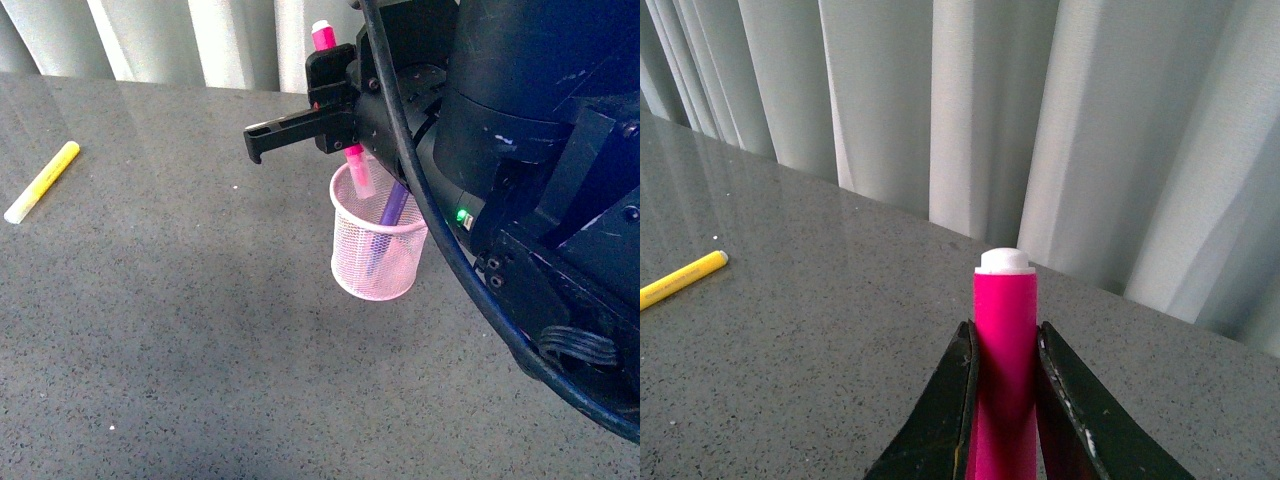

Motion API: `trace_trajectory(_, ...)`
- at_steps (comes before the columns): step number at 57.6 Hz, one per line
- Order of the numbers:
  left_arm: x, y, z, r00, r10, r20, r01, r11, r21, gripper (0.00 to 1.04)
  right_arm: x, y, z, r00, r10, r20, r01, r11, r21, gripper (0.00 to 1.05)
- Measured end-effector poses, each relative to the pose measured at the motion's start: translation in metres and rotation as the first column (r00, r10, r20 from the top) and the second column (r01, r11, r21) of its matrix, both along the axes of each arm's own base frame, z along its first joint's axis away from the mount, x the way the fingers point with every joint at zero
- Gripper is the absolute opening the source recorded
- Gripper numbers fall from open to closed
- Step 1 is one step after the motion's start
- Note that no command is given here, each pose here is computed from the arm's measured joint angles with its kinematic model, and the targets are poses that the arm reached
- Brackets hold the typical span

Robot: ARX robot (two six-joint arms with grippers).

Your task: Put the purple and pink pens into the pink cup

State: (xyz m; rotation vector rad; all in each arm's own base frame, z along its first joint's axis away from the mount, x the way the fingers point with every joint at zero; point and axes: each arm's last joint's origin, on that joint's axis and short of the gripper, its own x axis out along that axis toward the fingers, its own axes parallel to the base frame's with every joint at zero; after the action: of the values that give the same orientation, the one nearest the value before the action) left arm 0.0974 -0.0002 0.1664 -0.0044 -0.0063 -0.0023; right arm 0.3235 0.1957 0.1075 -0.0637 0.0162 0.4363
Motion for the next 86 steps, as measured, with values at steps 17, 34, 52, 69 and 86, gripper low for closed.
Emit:
trace_trajectory(17, 0.0, 0.0, 0.0, 1.0, 0.0, 0.0, 0.0, 1.0, 0.0, 0.98, 0.0, -0.004, -0.007, 0.998, -0.022, -0.054, 0.022, 1.0, -0.004, 0.28)
trace_trajectory(34, 0.0, 0.0, 0.0, 1.0, 0.0, 0.0, 0.0, 1.0, 0.0, 0.98, -0.002, -0.01, -0.006, 0.992, -0.057, -0.113, 0.058, 0.998, 0.005, 0.75)
trace_trajectory(52, 0.0, 0.0, 0.0, 1.0, 0.0, 0.0, 0.0, 1.0, 0.0, 0.98, -0.026, -0.041, 0.049, 0.968, -0.201, -0.148, 0.203, 0.979, 0.001, 0.98)
trace_trajectory(69, 0.0, 0.0, 0.0, 1.0, 0.0, 0.0, 0.0, 1.0, 0.0, 0.98, -0.082, -0.097, 0.076, 0.886, -0.36, -0.292, 0.366, 0.93, -0.038, 0.98)
trace_trajectory(86, 0.0, 0.0, 0.0, 1.0, 0.002, 0.0, -0.002, 1.0, 0.0, 0.98, -0.104, -0.122, 0.067, 0.917, -0.397, -0.04, 0.399, 0.915, 0.063, 0.68)
